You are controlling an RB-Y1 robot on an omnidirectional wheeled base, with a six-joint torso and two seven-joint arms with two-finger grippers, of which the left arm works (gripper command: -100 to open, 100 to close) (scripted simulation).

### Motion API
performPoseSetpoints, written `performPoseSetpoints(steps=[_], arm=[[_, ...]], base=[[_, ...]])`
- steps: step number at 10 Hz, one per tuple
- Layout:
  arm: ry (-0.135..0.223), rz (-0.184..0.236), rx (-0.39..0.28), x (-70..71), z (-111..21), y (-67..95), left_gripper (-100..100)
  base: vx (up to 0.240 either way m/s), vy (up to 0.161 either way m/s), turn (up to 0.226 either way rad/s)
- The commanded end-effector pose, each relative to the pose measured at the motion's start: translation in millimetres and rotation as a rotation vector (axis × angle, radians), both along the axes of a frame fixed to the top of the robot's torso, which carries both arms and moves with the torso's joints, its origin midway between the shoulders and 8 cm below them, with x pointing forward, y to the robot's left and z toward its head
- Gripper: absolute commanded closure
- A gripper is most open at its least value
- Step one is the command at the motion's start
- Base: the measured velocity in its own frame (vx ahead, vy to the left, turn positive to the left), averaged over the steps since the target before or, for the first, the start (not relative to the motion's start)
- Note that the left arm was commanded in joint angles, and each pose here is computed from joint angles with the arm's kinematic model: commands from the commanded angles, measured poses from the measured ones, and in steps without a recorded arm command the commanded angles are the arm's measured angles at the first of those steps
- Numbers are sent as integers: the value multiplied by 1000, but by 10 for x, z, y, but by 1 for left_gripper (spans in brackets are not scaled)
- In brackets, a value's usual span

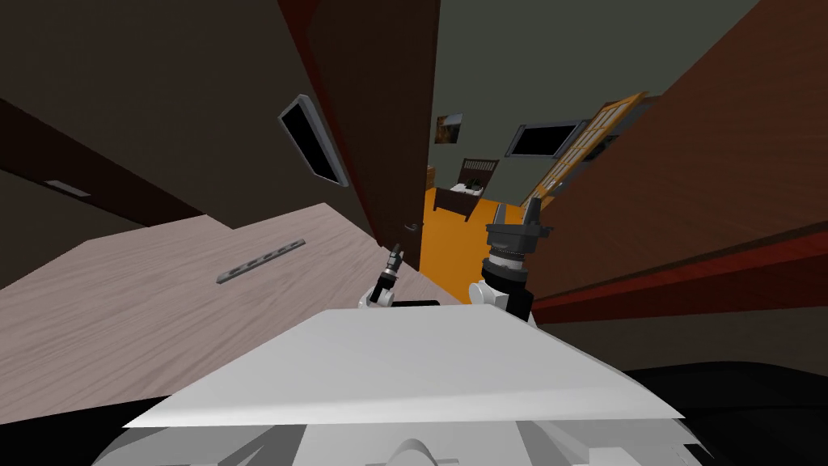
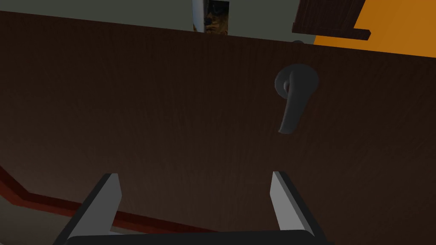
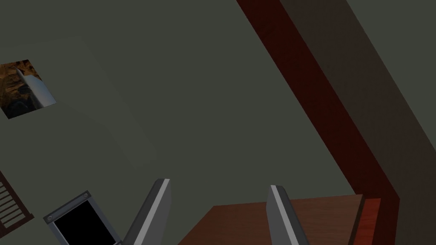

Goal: Push the door open

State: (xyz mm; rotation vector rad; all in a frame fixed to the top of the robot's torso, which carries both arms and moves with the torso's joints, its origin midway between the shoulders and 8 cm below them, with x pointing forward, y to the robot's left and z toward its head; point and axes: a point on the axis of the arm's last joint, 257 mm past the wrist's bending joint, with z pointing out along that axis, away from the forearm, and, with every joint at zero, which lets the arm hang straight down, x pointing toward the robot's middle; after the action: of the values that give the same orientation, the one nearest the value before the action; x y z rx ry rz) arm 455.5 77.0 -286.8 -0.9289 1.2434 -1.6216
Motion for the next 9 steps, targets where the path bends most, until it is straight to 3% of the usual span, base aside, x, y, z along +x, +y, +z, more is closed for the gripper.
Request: performPoseSetpoints(steps=[1,9], arm=[[12,-9,7,0,-68,-49,-100],[85,-61,53,-66,-481,-294,-100]], base=[[76,52,-84],[87,85,-87]])
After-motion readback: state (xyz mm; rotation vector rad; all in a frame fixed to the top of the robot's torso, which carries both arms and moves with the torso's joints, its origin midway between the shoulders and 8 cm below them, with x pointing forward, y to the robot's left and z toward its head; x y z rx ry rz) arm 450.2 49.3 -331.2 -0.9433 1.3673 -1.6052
